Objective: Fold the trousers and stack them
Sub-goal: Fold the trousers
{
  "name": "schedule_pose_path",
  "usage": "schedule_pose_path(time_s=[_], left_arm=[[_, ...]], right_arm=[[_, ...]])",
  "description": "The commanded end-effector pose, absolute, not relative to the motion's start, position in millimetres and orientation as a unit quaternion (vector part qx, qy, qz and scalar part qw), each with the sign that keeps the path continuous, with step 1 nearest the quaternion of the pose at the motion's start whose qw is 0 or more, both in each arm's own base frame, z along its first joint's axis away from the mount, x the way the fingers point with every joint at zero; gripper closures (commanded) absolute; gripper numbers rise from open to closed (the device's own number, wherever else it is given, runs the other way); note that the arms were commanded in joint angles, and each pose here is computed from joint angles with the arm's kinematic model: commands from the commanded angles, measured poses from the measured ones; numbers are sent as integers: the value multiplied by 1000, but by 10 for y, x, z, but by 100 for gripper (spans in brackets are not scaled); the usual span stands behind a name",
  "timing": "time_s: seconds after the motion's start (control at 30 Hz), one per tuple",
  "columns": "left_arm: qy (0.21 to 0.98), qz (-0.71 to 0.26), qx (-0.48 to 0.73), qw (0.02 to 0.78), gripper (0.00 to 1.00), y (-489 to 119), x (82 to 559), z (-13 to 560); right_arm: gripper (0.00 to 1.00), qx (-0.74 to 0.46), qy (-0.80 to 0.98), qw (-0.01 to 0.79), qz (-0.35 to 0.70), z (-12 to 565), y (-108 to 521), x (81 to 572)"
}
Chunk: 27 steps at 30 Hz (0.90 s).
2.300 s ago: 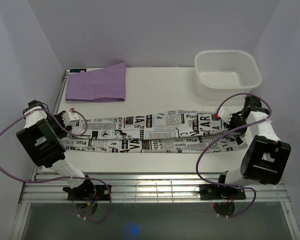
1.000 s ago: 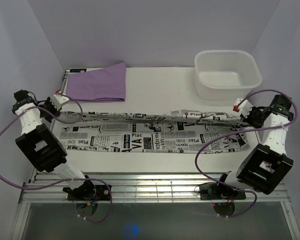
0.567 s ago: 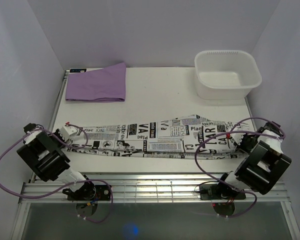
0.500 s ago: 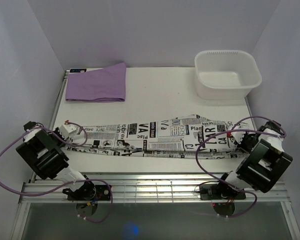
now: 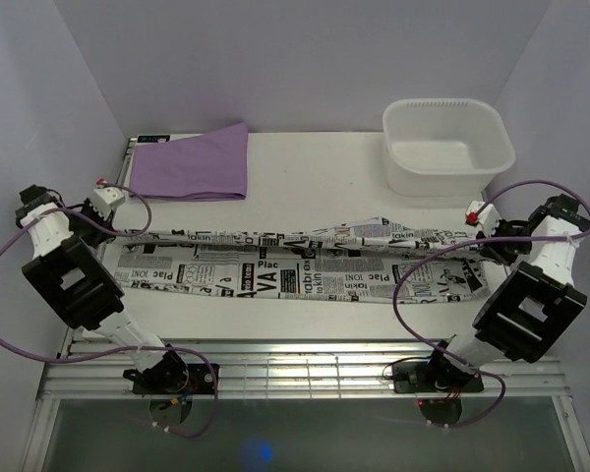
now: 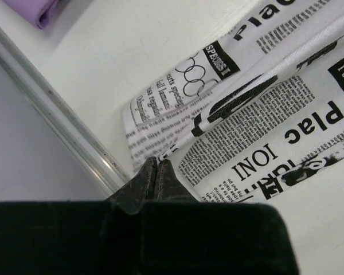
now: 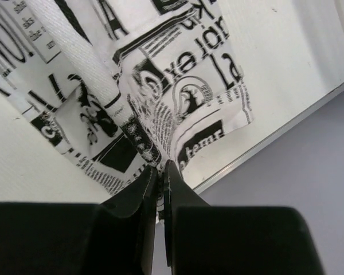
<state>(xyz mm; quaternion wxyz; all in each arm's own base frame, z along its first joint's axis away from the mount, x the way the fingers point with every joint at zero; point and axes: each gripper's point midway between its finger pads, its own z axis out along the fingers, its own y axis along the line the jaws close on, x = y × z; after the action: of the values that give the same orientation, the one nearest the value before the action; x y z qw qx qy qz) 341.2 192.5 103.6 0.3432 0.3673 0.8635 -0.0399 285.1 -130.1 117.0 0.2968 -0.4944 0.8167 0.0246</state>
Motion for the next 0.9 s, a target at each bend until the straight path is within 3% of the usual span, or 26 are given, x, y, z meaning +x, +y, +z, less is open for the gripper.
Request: schedule_pose_path(time_s=[0.0, 0.13, 0.33, 0.57, 0.63, 0.67, 0.7, 0.73, 0.77, 0.8, 0.83, 0.87], left_arm=[[855, 98, 373, 346, 100, 2644, 3376, 1555], [867, 88, 388, 300, 100, 2641, 3105, 1124], [895, 60, 387, 215, 100, 2522, 2653, 173], [909, 51, 360, 202, 100, 2536, 2641, -6], [909, 59, 358, 206, 90, 2599, 2691, 89], [909, 42, 357, 209, 84, 2539, 2664, 130], [904, 44, 364, 221, 64, 2539, 2689, 255], [900, 42, 367, 233, 56, 2516, 2712, 352], [893, 31, 368, 256, 45, 2440, 2765, 515], [883, 40, 379, 274, 41, 2411, 2787, 717], [874, 36, 388, 290, 31, 2349, 2801, 850], [866, 15, 393, 310, 27, 2212, 2802, 1002]], right_arm=[[92, -518, 816, 250, -64, 1261, -1768, 2611], [92, -535, 816, 210, -56, 828, -1736, 2272], [92, -534, 825, 174, -59, 316, -1800, 2158], [92, -508, 841, 175, -65, 276, -1914, 2246], [91, -509, 840, 175, -65, 314, -1912, 2254], [79, -507, 841, 177, -64, 342, -1913, 2257], [68, -506, 841, 180, -61, 417, -1907, 2272], [55, -502, 841, 192, -56, 481, -1876, 2304], [32, -499, 841, 201, -49, 556, -1846, 2329], [19, -496, 840, 213, -44, 651, -1816, 2358], [8, -500, 829, 245, -55, 911, -1817, 2506], [2, -498, 829, 253, -23, 1005, -1671, 2448]])
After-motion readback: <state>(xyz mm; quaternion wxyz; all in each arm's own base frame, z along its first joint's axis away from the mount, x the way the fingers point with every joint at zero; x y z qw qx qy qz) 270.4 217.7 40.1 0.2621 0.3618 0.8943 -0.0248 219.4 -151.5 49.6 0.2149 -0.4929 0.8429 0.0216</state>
